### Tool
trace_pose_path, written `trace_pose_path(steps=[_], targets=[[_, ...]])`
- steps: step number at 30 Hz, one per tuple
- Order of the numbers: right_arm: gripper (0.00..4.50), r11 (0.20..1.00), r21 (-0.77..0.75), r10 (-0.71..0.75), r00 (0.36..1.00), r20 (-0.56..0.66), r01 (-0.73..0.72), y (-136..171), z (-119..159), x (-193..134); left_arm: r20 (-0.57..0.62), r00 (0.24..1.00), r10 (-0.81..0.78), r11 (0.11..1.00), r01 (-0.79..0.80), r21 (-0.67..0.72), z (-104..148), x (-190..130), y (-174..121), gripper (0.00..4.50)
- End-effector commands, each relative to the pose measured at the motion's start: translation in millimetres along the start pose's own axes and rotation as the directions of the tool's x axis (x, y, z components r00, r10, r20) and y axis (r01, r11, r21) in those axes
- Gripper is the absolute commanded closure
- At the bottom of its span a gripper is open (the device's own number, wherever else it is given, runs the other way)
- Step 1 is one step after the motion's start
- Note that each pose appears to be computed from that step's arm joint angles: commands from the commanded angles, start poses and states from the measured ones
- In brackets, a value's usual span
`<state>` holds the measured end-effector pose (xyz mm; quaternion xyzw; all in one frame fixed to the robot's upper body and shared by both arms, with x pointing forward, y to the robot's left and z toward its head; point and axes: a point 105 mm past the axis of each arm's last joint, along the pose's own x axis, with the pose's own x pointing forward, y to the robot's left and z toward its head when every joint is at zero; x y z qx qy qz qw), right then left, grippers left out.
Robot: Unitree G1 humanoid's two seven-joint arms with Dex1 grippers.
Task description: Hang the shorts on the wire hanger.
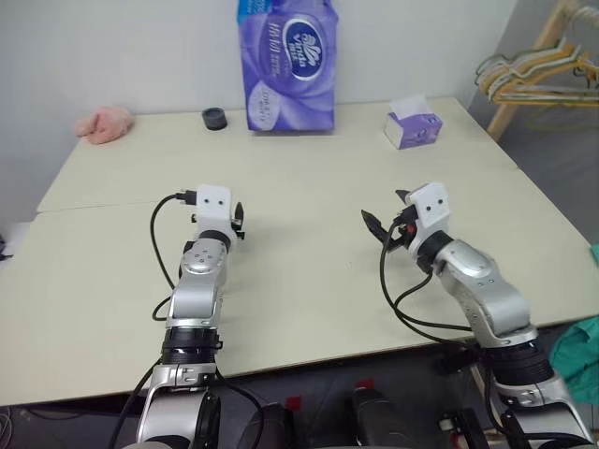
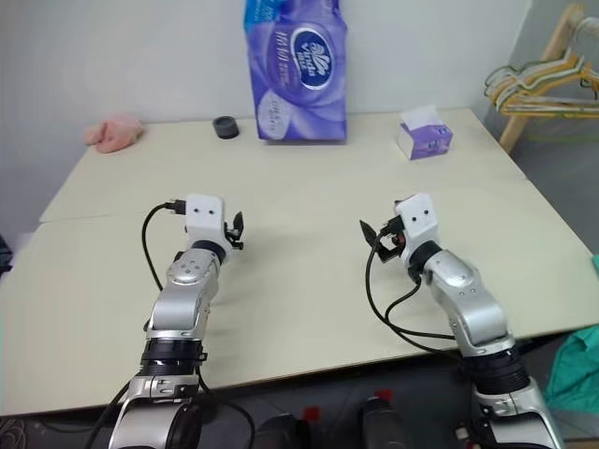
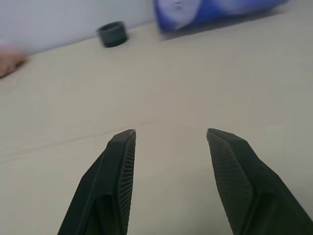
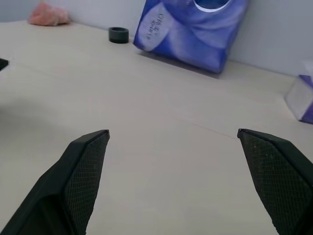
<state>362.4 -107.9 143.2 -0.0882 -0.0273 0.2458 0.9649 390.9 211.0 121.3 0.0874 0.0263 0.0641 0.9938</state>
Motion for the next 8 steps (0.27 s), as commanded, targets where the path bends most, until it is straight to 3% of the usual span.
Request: trace_pose_path(steps=[1,8], targets=[[0.02,1.000,-0.018,-0.013,1.000,0.006,0.013,2.9,-11.3,1.3,0.059,0.998,0.004,1.000,-0.002,-0.025,10.7,-3.5,-2.6,2.06],[0.02,0.999,-0.003,-0.039,0.999,0.010,0.039,-1.3,-17.0,2.0,0.060,0.998,0.015,0.998,-0.011,-0.061,9.1,-4.9,-1.4,2.06]])
